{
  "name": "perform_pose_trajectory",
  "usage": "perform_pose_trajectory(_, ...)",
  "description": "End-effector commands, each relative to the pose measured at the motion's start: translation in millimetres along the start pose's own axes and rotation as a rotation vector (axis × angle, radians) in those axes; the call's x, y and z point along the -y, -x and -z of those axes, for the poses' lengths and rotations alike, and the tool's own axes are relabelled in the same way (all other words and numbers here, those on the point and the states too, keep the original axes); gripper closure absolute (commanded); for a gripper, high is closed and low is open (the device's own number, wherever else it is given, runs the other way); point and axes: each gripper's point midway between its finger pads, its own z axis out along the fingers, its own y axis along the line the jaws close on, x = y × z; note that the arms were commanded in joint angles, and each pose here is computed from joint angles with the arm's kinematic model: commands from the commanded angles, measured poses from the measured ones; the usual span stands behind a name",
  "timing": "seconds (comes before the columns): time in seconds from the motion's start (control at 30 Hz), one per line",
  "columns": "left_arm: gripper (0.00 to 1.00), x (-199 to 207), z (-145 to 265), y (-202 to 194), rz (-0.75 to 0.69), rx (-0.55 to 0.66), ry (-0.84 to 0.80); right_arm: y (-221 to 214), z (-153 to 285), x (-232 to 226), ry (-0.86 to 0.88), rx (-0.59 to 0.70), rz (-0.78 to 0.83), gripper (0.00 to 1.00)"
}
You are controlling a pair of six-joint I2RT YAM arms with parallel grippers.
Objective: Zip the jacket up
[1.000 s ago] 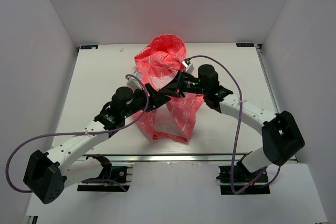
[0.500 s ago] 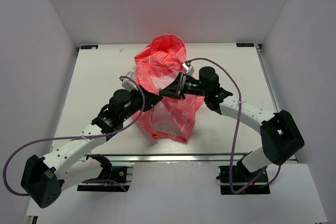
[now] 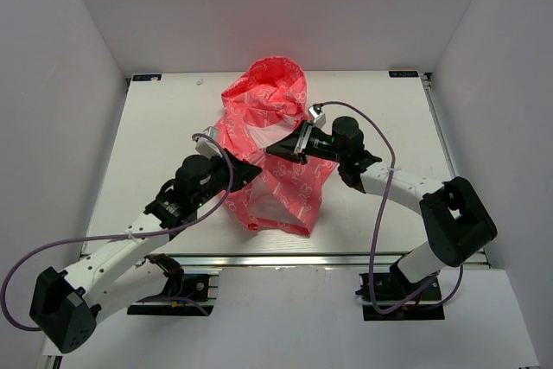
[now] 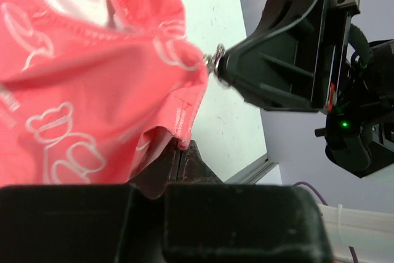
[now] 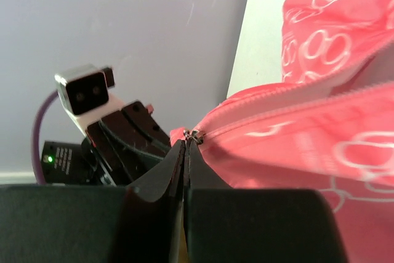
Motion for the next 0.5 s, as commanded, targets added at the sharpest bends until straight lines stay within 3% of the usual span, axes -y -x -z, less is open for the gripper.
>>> perform_pose_trajectory(0.0, 1.0, -24, 15, -21, 0.004, -0.072, 0.075, 50, 6, -11, 0.051, 0.217, 0.039, 1.0)
perform_pose_trajectory(0.2, 1.0, -27, 27, -33, 0.0, -0.133, 0.078, 60, 11, -12, 0.048, 0.268, 0.054, 1.0)
perform_pose_trajectory(0.47, 1.0, -27, 50, -52, -0.016, -0.239, 0.064, 135, 1, -2, -0.108, 0.528, 0.225, 1.0)
